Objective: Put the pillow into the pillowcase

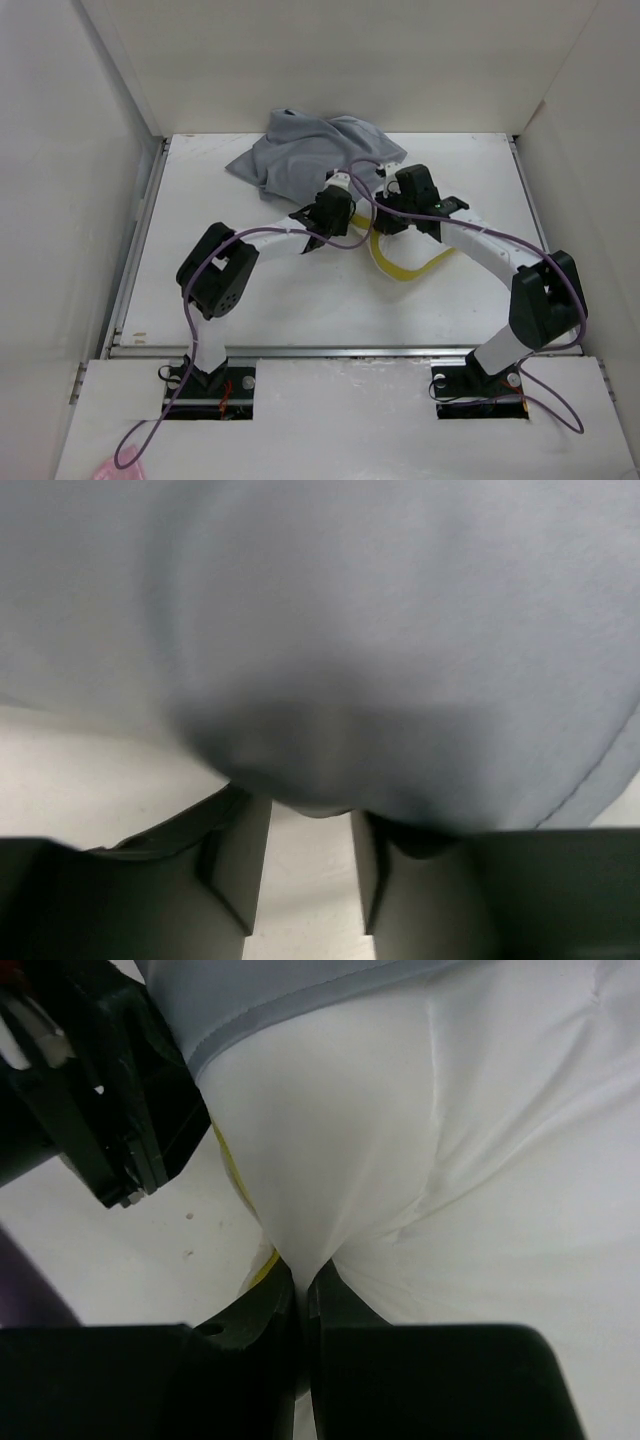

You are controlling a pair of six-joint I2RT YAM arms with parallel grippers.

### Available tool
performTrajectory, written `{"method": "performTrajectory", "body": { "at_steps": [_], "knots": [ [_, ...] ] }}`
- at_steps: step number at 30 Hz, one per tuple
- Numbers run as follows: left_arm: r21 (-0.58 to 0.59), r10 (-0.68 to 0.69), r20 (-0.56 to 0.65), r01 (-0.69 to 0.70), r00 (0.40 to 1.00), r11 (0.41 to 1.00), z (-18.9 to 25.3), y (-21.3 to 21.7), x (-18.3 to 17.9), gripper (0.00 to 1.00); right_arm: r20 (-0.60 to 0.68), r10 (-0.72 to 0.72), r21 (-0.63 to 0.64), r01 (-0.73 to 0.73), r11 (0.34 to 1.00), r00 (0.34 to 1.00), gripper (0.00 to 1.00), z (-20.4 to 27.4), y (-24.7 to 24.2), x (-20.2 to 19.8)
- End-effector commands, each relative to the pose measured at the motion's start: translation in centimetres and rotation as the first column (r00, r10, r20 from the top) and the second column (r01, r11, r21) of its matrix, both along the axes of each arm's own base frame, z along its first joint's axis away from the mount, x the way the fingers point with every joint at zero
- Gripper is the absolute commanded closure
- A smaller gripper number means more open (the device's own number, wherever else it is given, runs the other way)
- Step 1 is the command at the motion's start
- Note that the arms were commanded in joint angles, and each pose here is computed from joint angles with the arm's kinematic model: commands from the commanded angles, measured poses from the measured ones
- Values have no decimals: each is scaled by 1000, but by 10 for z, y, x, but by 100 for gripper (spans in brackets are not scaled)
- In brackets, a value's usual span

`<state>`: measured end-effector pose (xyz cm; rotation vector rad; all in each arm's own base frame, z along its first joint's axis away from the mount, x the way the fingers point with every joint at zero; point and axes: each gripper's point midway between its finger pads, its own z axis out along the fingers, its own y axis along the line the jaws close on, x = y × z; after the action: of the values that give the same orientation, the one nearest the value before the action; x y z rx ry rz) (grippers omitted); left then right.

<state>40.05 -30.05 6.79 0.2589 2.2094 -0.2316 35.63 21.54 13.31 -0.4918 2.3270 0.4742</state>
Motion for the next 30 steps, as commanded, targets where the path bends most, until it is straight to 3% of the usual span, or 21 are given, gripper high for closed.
{"method": "performTrajectory", "body": {
  "at_steps": [1,3,4,7,12,19,25,27,30],
  "knots": [
    [-25,33,79,-31,996,999,26,-12,20,69,169,69,173,-99,980,983,100,73,33,10],
    [-41,68,100,-65,993,997,39,-11,25,96,180,57,169,-88,982,982,100,77,30,11],
    [-51,70,110,-64,992,997,49,-10,24,100,174,50,176,-82,981,983,100,77,31,11],
    [-64,43,97,-37,994,997,59,-6,12,100,189,-2,201,-37,979,982,100,78,31,21],
    [-137,-97,73,107,993,985,92,-18,-42,100,343,-115,402,-35,915,932,100,122,51,47],
    [-181,-333,7,329,943,927,127,-38,-127,100,571,-345,587,-77,806,745,100,202,46,70],
    [-207,-422,-81,399,903,893,124,-33,-164,100,592,-474,699,-122,704,652,100,256,37,67],
    [-228,-442,-72,416,894,880,132,-33,-170,100,577,-538,742,-118,660,615,100,259,26,65],
    [-308,-520,-38,485,853,818,153,-41,-190,100,510,-593,804,-100,586,623,100,238,36,58]
  ]
}}
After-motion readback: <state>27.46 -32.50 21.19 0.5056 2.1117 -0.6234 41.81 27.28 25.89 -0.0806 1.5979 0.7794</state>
